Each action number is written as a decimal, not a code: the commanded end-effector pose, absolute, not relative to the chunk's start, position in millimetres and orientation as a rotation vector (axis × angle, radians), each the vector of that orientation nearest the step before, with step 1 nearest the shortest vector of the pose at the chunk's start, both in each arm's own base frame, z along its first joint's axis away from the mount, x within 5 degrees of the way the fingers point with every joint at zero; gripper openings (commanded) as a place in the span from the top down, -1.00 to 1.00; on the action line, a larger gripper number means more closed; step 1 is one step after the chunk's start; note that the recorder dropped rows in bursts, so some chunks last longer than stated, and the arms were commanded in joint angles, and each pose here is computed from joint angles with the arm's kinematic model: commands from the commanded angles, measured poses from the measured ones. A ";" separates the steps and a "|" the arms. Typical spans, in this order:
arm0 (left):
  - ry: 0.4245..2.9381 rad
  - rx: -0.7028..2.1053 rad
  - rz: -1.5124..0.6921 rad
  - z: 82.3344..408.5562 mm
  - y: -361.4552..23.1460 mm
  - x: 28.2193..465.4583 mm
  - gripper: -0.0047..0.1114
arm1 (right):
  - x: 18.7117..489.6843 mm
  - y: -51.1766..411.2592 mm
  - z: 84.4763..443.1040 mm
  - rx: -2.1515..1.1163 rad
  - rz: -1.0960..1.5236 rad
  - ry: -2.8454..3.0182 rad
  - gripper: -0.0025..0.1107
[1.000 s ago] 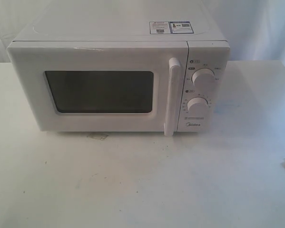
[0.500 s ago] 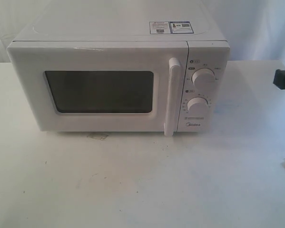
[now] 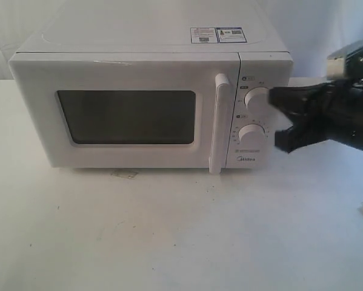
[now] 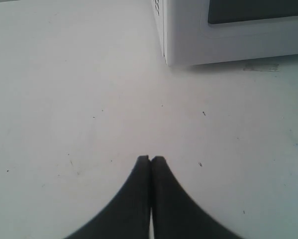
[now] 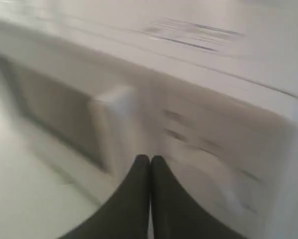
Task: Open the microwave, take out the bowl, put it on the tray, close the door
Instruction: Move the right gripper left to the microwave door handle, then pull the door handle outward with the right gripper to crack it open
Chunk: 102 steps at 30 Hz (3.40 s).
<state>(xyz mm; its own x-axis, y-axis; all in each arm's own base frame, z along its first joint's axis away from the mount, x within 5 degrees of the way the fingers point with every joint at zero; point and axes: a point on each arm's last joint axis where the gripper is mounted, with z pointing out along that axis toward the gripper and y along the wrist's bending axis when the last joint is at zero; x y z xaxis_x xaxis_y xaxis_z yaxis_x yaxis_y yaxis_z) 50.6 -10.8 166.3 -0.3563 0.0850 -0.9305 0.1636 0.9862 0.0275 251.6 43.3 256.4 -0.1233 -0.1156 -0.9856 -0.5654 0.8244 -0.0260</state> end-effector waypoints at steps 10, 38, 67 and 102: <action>1.938 0.171 -0.083 165.3 -10.7 50.4 0.92 | 292.2 52.5 260.7 -0.957 0.652 1.780 0.95; 1.938 0.171 -0.083 165.3 -10.7 50.4 0.92 | 311.8 93.2 245.7 -0.838 0.662 1.741 0.52; 1.938 0.171 -0.083 165.3 -10.7 50.4 0.92 | 271.7 108.5 270.5 -1.120 1.019 1.612 0.71; 1.938 0.171 -0.083 165.3 -10.7 50.4 0.92 | 275.6 9.8 274.3 -0.467 1.037 2.003 0.70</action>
<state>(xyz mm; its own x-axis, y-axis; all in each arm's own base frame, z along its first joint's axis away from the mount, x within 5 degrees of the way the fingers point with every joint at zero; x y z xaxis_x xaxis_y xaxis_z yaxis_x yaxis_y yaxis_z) 50.6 -10.8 166.3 -0.3563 0.0850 -0.9305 0.1636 0.9862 0.0275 274.0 12.5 274.7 -0.6015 0.0230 -0.7985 -0.6519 0.5637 0.5073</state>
